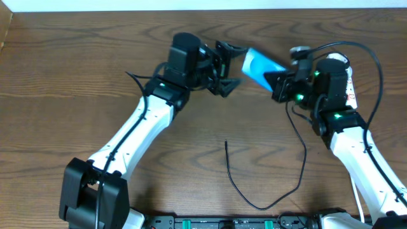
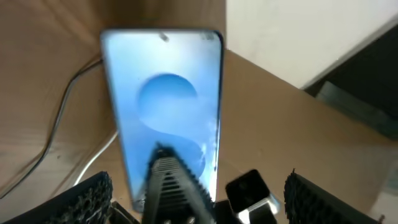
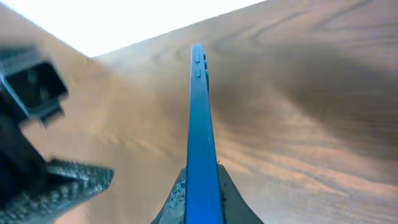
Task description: Plug charger to phone and switch on socket
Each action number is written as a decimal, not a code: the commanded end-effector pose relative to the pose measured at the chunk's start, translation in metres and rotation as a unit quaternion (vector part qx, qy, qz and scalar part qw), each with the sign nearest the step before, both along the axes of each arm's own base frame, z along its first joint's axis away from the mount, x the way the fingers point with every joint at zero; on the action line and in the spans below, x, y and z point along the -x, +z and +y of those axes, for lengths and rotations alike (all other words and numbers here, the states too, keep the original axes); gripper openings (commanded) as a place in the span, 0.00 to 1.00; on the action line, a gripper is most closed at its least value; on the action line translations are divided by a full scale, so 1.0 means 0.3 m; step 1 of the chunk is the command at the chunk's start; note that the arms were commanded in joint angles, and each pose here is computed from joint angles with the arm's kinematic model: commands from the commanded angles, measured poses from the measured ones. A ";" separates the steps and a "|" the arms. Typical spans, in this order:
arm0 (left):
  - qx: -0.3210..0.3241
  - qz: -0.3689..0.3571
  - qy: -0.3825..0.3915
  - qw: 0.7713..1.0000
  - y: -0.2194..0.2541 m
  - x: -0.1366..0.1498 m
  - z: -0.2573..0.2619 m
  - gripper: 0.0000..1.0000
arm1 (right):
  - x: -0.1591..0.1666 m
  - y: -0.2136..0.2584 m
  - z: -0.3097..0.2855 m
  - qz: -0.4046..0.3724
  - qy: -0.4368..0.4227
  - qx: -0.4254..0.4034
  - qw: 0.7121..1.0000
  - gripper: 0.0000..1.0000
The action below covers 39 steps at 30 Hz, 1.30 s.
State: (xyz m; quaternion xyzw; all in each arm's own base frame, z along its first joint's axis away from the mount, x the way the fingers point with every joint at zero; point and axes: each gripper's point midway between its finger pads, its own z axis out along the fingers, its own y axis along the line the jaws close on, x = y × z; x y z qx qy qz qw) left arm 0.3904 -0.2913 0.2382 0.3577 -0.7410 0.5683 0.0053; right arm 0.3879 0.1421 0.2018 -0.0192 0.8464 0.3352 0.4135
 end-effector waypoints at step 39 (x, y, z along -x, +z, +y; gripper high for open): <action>0.000 -0.037 0.039 0.999 0.043 -0.088 0.121 0.87 | 0.022 0.233 0.200 0.343 -0.143 -0.496 0.785 0.01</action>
